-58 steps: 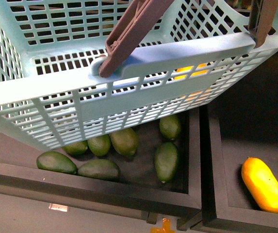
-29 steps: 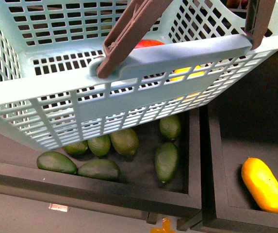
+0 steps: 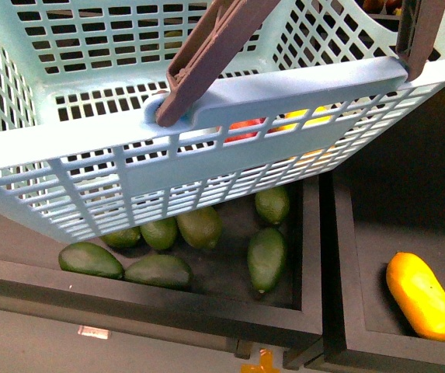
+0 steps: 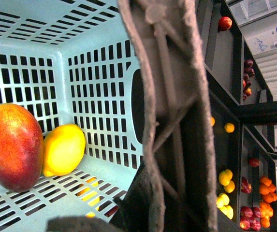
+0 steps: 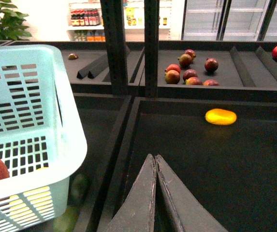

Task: Pick lemon and mango into basket

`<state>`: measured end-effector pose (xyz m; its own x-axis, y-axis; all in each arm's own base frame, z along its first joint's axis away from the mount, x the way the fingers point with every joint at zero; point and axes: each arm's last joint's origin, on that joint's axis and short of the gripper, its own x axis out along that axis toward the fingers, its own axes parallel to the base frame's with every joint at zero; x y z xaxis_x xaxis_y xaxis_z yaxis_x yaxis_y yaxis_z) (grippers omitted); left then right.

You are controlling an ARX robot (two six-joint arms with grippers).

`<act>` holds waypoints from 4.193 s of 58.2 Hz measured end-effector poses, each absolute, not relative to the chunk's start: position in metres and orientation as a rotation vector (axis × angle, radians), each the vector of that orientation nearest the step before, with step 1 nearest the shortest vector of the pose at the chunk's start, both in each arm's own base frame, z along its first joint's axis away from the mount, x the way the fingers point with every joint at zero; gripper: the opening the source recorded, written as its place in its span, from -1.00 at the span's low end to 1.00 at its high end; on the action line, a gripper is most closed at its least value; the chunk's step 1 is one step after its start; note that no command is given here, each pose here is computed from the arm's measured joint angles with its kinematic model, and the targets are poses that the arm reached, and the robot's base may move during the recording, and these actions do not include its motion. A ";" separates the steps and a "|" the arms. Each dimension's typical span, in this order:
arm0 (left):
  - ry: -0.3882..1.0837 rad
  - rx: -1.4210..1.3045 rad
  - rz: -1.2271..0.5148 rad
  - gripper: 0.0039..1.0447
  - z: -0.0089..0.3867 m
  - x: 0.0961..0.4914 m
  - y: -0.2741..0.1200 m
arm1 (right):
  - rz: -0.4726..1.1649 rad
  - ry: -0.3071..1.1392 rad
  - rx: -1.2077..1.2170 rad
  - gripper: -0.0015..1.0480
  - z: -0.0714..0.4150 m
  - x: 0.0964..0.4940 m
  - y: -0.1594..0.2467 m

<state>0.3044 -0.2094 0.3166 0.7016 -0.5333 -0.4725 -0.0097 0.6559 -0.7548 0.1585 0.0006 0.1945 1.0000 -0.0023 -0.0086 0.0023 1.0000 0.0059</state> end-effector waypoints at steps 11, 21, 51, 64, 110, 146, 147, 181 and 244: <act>0.751 -0.815 -0.335 -0.92 0.317 0.304 -0.210 | 0.001 0.010 0.006 -0.96 0.186 0.147 0.000; 0.748 -0.814 -0.330 -0.92 0.317 0.304 -0.209 | 0.001 0.009 0.006 -0.96 0.180 0.137 0.000; 0.750 -0.815 -0.333 -0.92 0.317 0.304 -0.209 | 0.002 -0.019 0.005 -0.96 0.173 0.120 0.000; 0.748 -0.814 -0.331 -0.92 0.317 0.304 -0.209 | 0.002 -0.018 0.005 -0.96 0.172 0.114 0.000; 0.748 -0.812 -0.331 -0.92 0.316 0.304 -0.209 | 0.002 -0.013 0.004 -0.15 0.169 0.097 0.000; 0.753 -0.816 -0.333 -0.92 0.316 0.304 -0.211 | 0.000 -0.011 0.004 0.83 0.169 0.097 0.000; 0.750 -0.815 -0.330 -0.92 0.316 0.304 -0.211 | 0.001 -0.012 0.004 0.83 0.169 0.097 0.000; 0.748 -0.811 -0.325 -0.92 0.315 0.305 -0.208 | 0.007 -0.012 0.002 0.83 0.169 0.097 0.000; 0.384 -1.307 0.263 -0.92 0.189 0.510 -0.165 | 0.000 -0.011 0.003 0.83 0.169 0.097 0.000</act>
